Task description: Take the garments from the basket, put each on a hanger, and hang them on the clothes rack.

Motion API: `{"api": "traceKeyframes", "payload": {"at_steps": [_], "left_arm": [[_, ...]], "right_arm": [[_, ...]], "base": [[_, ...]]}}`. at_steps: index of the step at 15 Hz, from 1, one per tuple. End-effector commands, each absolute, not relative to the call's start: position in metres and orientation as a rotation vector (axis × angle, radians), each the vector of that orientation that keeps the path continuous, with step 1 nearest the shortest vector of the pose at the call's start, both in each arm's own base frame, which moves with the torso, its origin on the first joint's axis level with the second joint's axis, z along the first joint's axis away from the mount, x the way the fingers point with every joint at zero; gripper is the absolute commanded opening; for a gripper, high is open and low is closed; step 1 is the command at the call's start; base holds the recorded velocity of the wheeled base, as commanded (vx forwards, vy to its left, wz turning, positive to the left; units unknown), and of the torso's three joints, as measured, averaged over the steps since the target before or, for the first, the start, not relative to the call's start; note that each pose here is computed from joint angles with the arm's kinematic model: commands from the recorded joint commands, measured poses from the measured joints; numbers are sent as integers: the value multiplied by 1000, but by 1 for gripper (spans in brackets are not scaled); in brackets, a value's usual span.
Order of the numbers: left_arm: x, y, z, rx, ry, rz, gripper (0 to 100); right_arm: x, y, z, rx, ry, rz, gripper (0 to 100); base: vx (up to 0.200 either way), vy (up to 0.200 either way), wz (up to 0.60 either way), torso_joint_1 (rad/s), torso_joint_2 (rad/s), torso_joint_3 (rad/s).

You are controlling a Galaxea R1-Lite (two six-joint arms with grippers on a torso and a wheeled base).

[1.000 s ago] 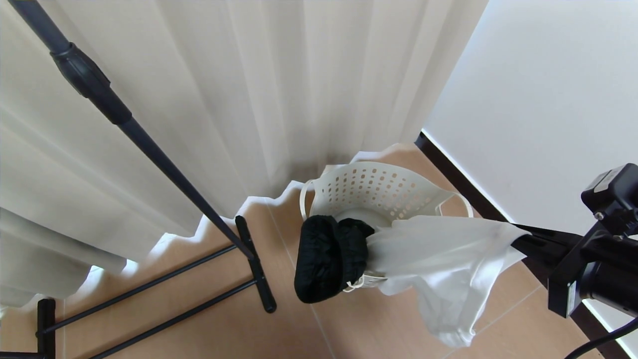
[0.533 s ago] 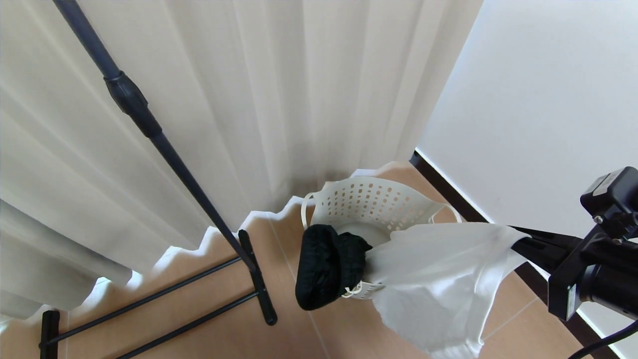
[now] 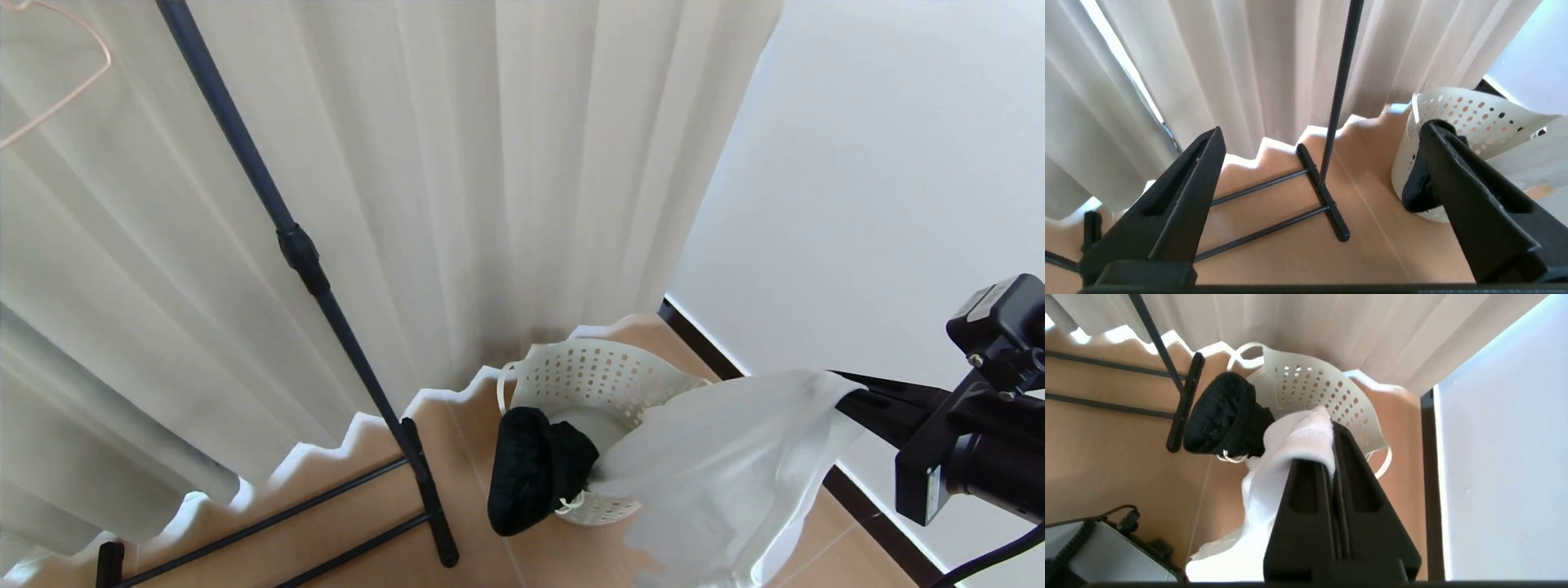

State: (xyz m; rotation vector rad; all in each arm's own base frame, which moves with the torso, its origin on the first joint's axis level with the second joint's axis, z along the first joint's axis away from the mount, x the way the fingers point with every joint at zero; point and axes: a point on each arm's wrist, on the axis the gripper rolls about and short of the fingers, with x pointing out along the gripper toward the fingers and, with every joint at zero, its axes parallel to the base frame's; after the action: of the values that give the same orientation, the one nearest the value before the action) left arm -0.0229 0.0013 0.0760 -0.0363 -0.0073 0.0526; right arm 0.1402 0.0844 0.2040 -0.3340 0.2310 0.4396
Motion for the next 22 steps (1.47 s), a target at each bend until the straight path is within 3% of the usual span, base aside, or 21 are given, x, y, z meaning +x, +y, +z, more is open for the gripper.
{"api": "traceKeyframes", "payload": {"at_steps": [1,13,22], "left_arm": [[-23,1,76,-37,-7,54,100],[-23,1,76,-37,-7,55,100],[-23,1,76,-37,-7,54,100]], "right_arm": [[141,85,204,-335,234,439,0],[140,85,203,-335,234,439,0],[140,85,203,-335,233,440,0]], "base": [[0,0,0,139,-481,-139],[0,0,0,183,-514,-135],[0,0,0,228,-542,-289]]}}
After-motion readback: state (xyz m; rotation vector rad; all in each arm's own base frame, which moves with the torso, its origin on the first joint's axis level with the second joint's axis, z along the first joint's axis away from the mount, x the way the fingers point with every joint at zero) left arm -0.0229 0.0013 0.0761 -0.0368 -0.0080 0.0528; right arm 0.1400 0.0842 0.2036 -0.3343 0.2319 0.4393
